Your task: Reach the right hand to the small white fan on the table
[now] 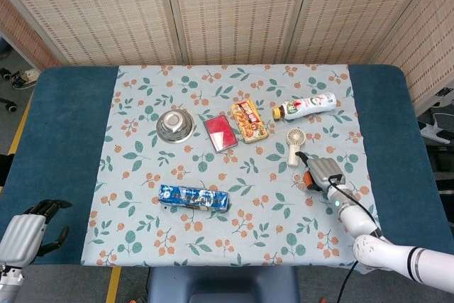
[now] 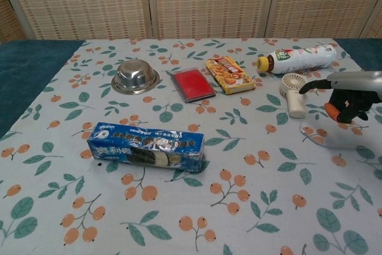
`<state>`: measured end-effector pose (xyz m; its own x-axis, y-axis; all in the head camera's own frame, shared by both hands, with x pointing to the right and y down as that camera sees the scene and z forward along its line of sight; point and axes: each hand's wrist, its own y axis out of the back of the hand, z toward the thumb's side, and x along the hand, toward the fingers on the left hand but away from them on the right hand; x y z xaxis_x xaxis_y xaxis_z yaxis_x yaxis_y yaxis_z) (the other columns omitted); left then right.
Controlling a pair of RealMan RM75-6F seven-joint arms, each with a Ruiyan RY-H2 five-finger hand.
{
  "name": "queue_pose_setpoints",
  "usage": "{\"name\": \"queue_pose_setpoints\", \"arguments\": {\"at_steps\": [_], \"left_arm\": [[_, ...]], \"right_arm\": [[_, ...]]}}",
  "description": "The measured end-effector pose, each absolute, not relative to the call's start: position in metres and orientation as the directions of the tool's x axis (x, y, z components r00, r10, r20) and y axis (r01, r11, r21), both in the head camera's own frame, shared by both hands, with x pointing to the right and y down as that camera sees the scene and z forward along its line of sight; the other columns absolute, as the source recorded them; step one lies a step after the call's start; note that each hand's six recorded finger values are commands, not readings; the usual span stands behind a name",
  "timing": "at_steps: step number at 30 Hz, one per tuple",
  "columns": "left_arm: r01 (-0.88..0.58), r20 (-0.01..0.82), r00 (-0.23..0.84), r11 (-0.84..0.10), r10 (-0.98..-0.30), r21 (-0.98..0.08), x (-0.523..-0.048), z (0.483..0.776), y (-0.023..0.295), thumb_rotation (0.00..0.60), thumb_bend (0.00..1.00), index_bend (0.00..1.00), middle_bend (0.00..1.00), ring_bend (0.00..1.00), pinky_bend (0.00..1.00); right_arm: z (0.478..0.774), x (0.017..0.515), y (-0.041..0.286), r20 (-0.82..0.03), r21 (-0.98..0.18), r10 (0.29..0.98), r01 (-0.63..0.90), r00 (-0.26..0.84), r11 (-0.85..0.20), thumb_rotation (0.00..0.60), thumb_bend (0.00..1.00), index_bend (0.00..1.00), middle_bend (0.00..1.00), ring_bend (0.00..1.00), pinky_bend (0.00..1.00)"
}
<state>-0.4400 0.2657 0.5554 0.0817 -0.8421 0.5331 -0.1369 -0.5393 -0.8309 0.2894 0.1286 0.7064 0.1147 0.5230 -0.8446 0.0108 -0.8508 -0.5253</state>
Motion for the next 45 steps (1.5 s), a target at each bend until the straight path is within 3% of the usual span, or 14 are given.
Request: {"name": "queue_pose_setpoints", "arguments": {"at_steps": [45], "left_arm": [[-0.139,0.532,0.08,-0.538,-0.843,-0.831,-0.441,0.556,0.265,0.6,0.39,0.31,0.32,0.25,0.43]], "right_arm": [[0.729,0.289,0.114,-0.851,-0.518,0.522,0.075,0.055,-0.852,0.6,0.71,0.04,0.75,0.6,0.68]]}}
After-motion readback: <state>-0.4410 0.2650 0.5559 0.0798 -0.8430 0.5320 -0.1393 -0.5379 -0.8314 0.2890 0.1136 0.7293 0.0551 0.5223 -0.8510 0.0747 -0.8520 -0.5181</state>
